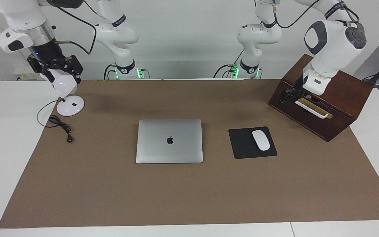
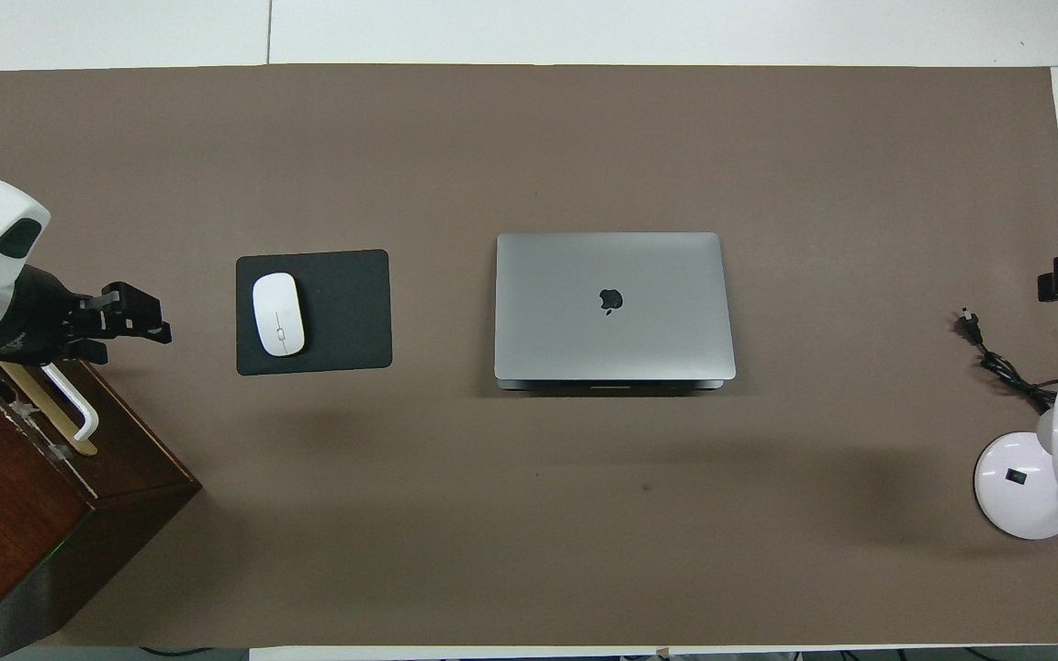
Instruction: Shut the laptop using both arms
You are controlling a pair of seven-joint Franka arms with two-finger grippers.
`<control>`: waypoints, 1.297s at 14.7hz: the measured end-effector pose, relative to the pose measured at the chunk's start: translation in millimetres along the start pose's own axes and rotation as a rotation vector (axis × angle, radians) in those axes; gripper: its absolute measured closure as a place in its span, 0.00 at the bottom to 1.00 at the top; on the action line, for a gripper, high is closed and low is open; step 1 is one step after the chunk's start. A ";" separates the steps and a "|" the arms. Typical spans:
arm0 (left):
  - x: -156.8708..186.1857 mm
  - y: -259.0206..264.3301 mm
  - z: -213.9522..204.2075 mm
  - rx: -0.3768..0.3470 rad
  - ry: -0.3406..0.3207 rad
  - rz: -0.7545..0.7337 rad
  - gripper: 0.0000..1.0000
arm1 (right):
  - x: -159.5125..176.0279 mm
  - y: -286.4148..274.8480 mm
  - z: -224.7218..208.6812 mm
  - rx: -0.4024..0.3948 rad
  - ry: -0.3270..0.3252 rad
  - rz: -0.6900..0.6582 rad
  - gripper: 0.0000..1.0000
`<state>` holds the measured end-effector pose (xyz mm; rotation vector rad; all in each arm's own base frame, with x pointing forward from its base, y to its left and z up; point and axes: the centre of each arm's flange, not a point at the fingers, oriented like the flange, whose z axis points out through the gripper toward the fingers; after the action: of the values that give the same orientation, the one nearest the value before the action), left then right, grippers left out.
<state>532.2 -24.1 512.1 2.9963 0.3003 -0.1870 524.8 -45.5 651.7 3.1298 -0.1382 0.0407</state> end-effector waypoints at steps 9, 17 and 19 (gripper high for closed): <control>-6.1 26.0 -17.2 0.110 0.010 0.088 0.00 | -4.2 -0.3 3.0 0.000 -0.038 -0.001 0.00; -25.9 42.7 -77.7 0.188 -0.018 0.131 0.00 | -6.4 -0.3 4.7 0.000 -0.058 -0.001 0.00; -23.8 37.5 -73.7 0.191 -0.029 0.126 0.00 | -6.8 -0.3 5.0 0.000 -0.061 -0.001 0.00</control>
<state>524.8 -55.1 592.0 3.1846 0.0945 -0.2609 518.2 -44.7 646.5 3.1320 -0.1378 -0.0553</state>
